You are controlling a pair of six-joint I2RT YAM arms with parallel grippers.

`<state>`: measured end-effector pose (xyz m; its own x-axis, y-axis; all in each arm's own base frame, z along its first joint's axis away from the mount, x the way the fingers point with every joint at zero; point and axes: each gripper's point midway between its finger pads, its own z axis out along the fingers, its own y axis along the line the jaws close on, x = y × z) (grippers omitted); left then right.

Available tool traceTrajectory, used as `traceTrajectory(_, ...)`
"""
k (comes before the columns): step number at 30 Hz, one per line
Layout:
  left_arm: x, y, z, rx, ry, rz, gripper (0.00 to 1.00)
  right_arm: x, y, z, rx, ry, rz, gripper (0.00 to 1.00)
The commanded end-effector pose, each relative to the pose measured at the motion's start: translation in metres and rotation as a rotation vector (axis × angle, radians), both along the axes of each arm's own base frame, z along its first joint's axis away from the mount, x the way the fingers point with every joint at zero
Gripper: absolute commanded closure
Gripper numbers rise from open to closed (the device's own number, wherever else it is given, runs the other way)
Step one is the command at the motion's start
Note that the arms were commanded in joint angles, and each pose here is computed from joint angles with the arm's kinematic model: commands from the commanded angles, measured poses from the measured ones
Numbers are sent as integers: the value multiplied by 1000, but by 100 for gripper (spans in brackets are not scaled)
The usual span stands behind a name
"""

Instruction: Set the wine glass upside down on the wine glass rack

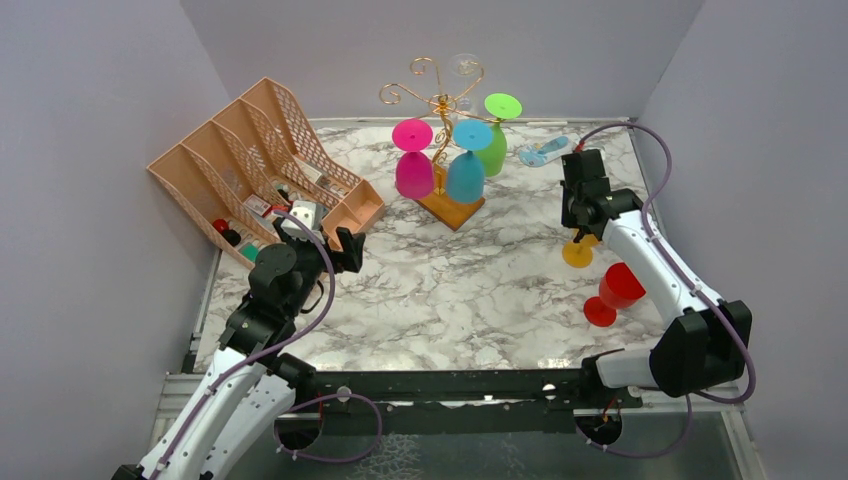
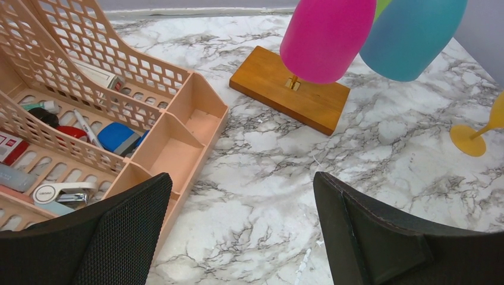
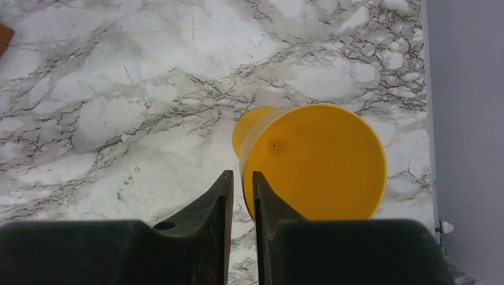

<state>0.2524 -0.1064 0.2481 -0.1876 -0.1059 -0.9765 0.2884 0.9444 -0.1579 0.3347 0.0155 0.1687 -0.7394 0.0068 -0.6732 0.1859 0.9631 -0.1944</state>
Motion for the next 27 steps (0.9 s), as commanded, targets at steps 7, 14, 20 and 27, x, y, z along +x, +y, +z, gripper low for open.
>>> traceTrajectory(7,1,-3,3,-3,-26,-13,6,2,2,8,2,-35,26,96)
traceTrajectory(14,0,-8,3,-5,-36,-38,7,-3,15,20,67,-61,95,99)
traceTrajectory(20,1,-6,1,5,-50,-34,7,-16,33,40,177,-99,153,99)
traceTrajectory(27,3,-4,6,13,-97,-25,8,-45,74,61,388,-113,324,99)
